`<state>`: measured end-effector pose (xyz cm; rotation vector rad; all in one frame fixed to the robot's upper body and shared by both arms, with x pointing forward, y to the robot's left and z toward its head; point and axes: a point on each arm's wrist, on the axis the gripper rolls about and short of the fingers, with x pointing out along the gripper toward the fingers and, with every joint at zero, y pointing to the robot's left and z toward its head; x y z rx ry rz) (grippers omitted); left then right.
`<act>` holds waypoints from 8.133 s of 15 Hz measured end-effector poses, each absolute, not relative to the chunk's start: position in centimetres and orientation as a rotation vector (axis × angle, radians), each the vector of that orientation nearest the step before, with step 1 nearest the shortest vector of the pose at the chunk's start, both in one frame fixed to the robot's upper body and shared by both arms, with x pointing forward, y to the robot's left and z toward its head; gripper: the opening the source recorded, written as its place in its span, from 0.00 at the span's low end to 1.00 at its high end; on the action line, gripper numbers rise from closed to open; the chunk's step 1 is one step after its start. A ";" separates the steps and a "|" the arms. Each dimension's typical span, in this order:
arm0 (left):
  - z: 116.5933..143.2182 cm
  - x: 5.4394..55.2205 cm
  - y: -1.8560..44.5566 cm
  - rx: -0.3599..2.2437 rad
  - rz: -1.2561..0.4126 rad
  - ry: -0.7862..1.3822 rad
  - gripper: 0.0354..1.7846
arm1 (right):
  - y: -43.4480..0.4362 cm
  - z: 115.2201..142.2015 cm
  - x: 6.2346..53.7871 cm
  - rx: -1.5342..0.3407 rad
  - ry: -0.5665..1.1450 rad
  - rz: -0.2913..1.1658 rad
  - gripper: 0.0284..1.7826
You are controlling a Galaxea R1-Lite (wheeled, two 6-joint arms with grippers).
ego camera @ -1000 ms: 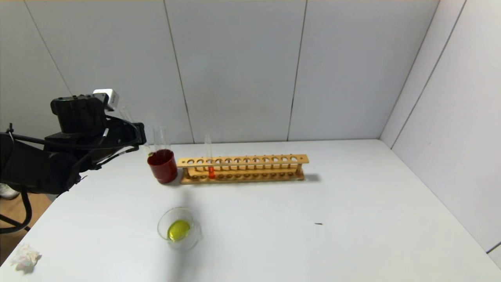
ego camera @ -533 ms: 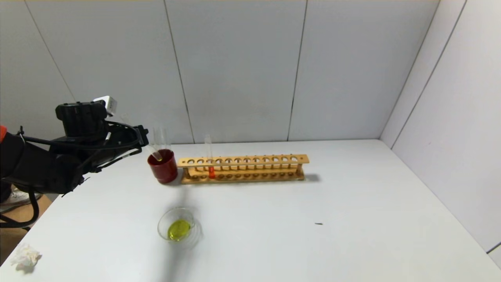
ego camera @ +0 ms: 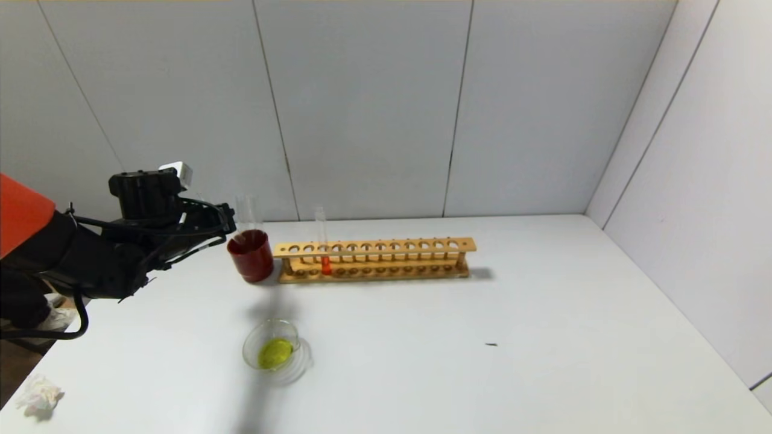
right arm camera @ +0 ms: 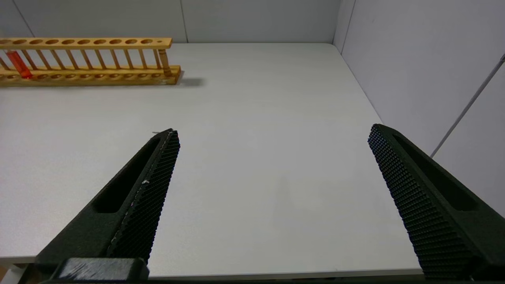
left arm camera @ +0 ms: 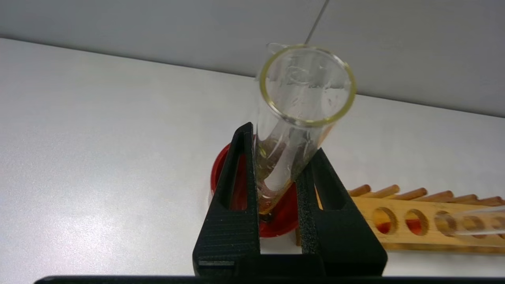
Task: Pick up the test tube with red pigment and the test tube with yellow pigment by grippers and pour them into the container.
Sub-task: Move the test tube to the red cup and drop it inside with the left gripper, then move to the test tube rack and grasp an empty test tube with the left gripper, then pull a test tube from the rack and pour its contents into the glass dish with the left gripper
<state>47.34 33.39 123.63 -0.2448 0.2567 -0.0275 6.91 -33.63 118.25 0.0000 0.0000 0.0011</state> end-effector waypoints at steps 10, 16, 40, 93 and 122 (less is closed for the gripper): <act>121.1 48.5 33.5 -0.245 -0.020 0.311 0.36 | -33.6 118.2 6.9 0.000 0.000 0.001 0.98; 121.6 48.2 32.8 -0.240 -0.036 0.292 0.88 | -33.6 118.2 6.9 0.000 0.000 0.001 0.98; 125.6 40.0 22.7 0.023 -0.362 0.218 0.97 | -33.6 118.2 6.9 0.000 0.000 0.002 0.98; 130.3 38.6 28.1 0.577 -0.537 0.196 0.16 | -33.6 118.3 6.9 0.000 0.000 0.001 0.98; 124.3 37.4 34.8 1.707 -1.011 -0.079 0.16 | -33.6 118.2 6.9 0.000 0.000 0.001 0.98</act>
